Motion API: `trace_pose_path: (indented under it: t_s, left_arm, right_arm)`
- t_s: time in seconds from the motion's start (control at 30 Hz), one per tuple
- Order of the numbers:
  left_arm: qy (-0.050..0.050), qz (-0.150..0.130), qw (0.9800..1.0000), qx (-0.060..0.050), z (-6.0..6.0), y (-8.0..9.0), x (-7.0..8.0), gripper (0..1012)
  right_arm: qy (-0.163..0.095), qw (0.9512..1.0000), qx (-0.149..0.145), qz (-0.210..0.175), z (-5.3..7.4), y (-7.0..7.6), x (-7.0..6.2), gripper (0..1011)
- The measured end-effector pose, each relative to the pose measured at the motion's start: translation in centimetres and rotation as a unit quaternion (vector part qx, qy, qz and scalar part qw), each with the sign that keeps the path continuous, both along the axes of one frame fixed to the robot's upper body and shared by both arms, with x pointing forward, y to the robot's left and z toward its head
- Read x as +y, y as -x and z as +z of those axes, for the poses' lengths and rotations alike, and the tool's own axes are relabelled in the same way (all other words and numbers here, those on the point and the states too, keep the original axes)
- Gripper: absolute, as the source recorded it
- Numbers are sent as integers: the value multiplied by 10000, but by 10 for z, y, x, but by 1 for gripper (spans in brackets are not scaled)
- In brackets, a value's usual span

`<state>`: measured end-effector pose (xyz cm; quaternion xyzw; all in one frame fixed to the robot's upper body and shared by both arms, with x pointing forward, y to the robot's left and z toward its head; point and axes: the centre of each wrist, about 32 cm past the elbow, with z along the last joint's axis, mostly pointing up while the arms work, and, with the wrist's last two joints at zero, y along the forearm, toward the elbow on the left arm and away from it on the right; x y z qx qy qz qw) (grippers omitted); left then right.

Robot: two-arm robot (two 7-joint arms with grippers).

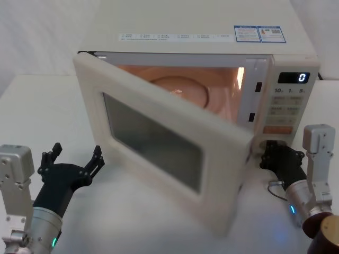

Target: Press the button to open the microwave door with one hand; close the microwave door with the other hand.

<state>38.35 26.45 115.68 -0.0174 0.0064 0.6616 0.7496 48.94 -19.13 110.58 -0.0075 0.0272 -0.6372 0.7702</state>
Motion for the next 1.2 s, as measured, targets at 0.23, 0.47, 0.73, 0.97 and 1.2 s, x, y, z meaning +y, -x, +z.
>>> trace_pose_path:
  t_s: [0.23, 0.47, 0.73, 0.97, 1.2]
  left_arm:
    - [0, 0, 10000, 0, 0, 0, 0, 1007]
    - [0, 0, 10000, 0, 0, 0, 0, 1007]
    - [0, 0, 10000, 0, 0, 0, 0, 1007]
    - [0, 0, 10000, 0, 0, 0, 0, 1007]
    - [0, 1, 10000, 0, 0, 0, 0, 1007]
  right_arm:
    - [20, 10000, -15, -17, 2, 0, 0, 0]
    - [36, 10000, -12, -26, 2, 1, 0, 0]
    - [33, 10000, -13, -27, 2, 1, 0, 0]
    - [28, 10000, -16, -20, 2, 0, 0, 0]
    - [9, 10000, -30, -15, 2, 1, 0, 0]
